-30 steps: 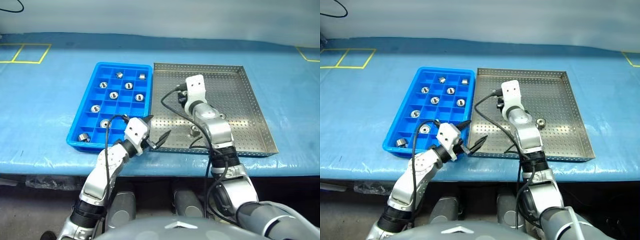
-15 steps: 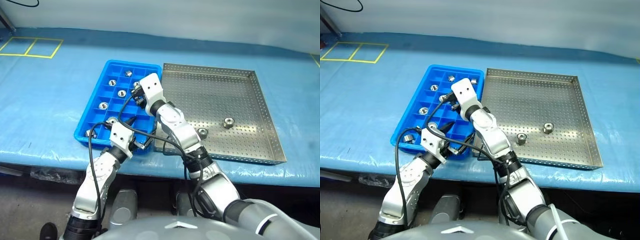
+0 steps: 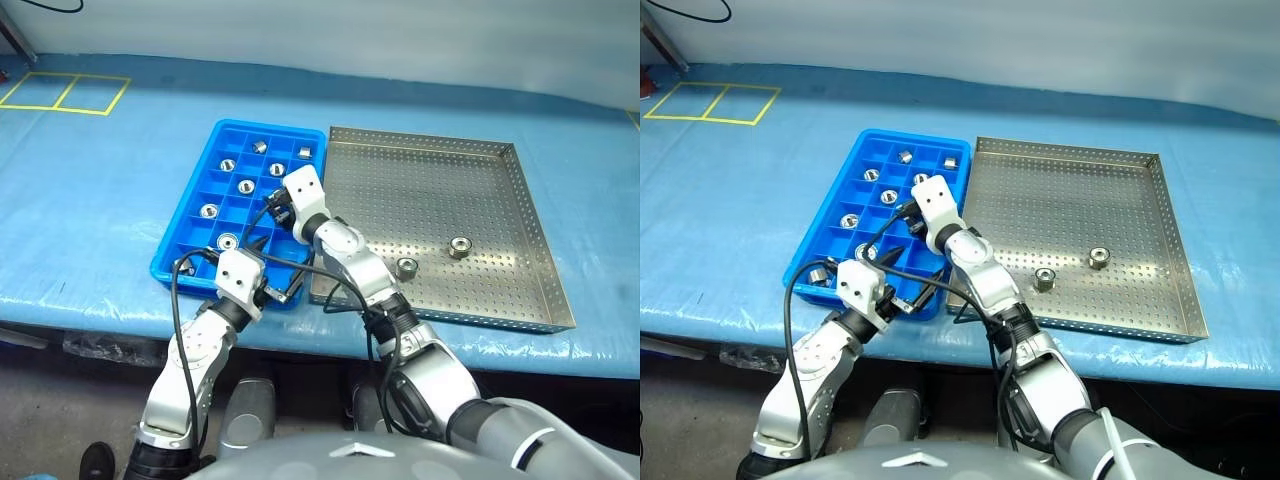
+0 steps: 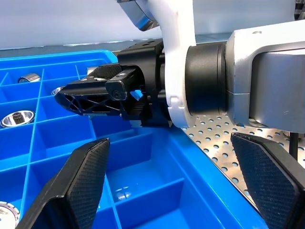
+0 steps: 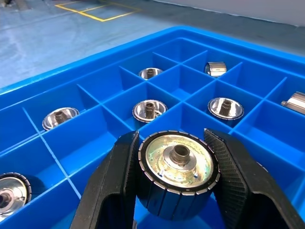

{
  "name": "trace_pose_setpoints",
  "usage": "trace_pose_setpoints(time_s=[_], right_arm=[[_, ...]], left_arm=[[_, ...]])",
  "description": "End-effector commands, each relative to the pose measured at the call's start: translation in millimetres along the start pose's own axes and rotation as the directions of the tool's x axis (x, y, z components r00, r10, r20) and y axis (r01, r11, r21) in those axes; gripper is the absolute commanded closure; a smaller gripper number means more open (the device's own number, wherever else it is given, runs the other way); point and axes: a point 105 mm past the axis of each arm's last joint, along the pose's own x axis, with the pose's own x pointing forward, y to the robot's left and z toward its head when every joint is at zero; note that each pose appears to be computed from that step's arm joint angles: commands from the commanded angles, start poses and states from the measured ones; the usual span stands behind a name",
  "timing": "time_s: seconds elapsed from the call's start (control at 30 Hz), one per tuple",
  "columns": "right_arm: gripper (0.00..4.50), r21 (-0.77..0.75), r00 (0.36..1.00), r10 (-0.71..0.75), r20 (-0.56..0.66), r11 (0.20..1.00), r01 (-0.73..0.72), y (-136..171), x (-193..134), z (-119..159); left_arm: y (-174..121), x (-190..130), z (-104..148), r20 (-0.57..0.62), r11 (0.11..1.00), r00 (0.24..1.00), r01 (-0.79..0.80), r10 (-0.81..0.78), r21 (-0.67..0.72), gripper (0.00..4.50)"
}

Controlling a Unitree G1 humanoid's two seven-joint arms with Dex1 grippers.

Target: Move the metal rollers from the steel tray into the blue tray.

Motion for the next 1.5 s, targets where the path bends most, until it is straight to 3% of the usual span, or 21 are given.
trace_pose_setpoints(time_s=[0.03, 0.77, 1.13, 1.4, 1.5], right_arm=[[2.69, 0.089, 0.989, 0.128, 0.074, 0.987, -0.135, 28.8, 3.3, 16.6], [2.69, 0.077, 0.988, 0.136, 0.077, 0.987, -0.142, 30.5, 15.6, 22.7], [2.69, 0.103, 0.997, 0.059, 0.053, 0.993, -0.064, 2.9, 10.5, 18.1], [0.03, 0.12, 0.998, -0.046, 0.036, 0.992, 0.041, -26.2, -4.9, 12.9], [0.01, 0.082, 0.991, -0.108, 0.078, 0.991, 0.101, -38.9, -18.6, 24.6]], left_arm=[[-4.0, -2.3, 3.6, 0.013, 1.0, 1.0, 0.025, -0.025, -0.011, 0.0], [14.6, -23.1, 9.0, 0.014, 0.992, 0.992, -0.127, 0.126, 0.026, 0.0], [18.6, -33.8, 10.7, 0.016, 0.98, 0.98, -0.197, 0.197, 0.028, 0.0], [14.7, -30.0, 10.0, 0.016, 0.987, 0.987, -0.161, 0.161, 0.019, 0.0], [11.8, -24.4, 9.9, 0.018, 0.992, 0.992, -0.128, 0.128, 0.022, 0.0]])
